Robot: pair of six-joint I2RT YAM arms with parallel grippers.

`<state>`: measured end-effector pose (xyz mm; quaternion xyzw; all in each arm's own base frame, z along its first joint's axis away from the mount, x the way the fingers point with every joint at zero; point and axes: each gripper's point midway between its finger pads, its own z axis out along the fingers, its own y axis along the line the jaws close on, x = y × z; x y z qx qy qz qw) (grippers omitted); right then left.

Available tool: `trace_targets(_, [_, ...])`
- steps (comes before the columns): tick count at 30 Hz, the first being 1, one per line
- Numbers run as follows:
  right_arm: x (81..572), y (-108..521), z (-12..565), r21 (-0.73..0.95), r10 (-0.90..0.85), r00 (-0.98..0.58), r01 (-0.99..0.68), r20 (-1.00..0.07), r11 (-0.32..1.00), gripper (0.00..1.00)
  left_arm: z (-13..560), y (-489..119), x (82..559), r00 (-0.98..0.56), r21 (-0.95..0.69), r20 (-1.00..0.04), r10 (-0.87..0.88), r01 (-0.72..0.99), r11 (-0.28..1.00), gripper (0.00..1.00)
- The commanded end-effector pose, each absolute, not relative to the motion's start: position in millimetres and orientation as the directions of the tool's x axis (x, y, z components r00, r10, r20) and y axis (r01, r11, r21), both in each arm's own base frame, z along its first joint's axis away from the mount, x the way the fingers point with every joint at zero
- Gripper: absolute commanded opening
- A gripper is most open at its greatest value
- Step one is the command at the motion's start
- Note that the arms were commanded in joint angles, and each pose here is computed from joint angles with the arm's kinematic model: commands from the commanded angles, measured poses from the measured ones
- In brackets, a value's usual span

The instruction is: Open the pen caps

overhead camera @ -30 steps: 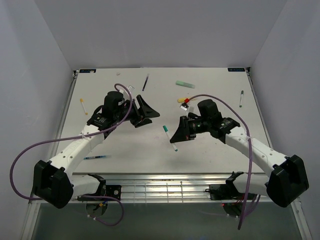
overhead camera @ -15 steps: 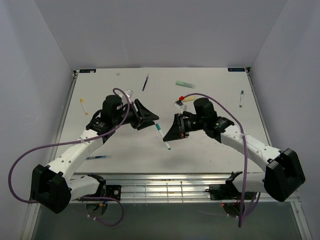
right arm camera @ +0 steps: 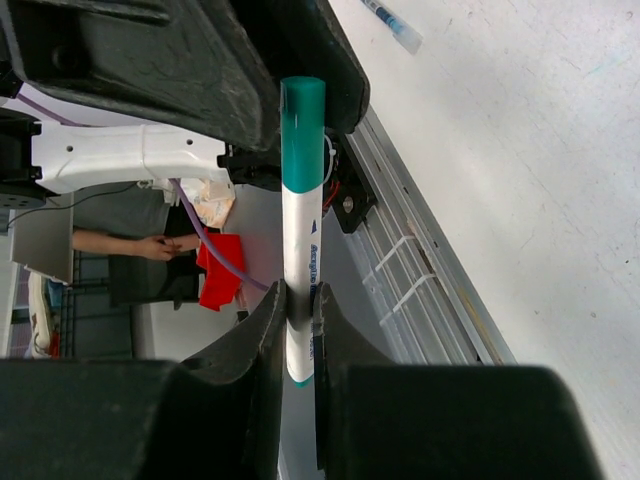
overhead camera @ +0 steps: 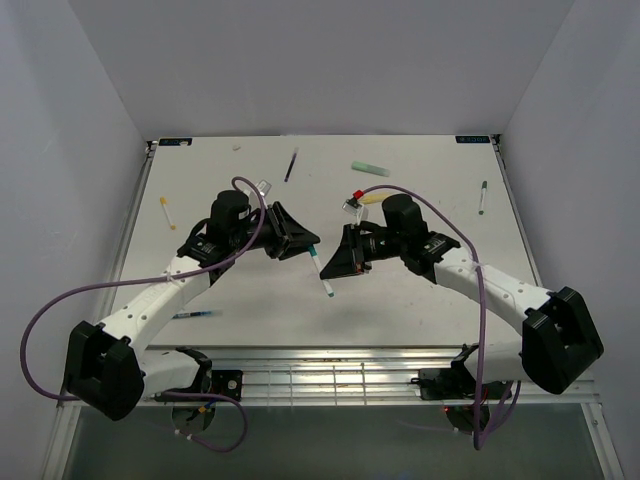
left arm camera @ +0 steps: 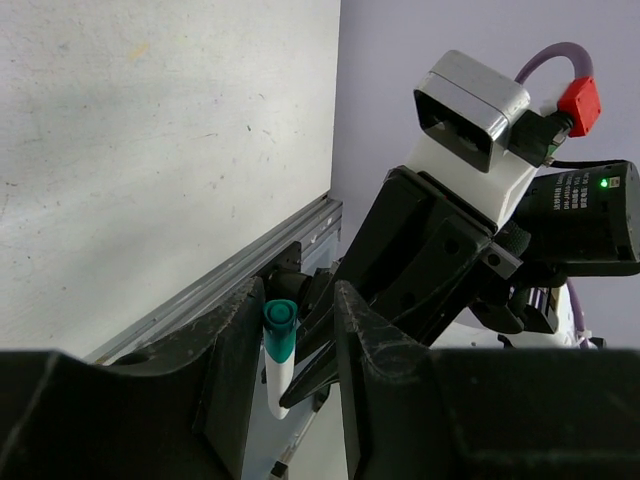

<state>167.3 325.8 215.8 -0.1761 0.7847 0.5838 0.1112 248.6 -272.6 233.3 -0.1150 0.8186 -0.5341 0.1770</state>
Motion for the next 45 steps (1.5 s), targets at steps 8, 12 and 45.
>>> trace_targets(8, [181, 337, 238, 0.867, -0.103, -0.895, -0.445, -0.433, 0.224, 0.08, 235, -279, 244, -0.921, -0.919, -0.173, -0.350, 0.022, 0.394, 0.39])
trace_targets(12, [182, 337, 237, 0.868, -0.101, -0.898, -0.441, -0.429, 0.228, 0.08, 235, -278, 243, -0.920, -0.918, -0.178, -0.349, 0.028, 0.395, 0.35])
trace_targets(45, [178, 306, 175, 0.510, -0.317, -0.821, -0.550, -0.474, 0.662, 0.08, 234, -276, 270, -0.897, -0.847, -0.074, -0.436, -0.174, 0.503, 0.00])
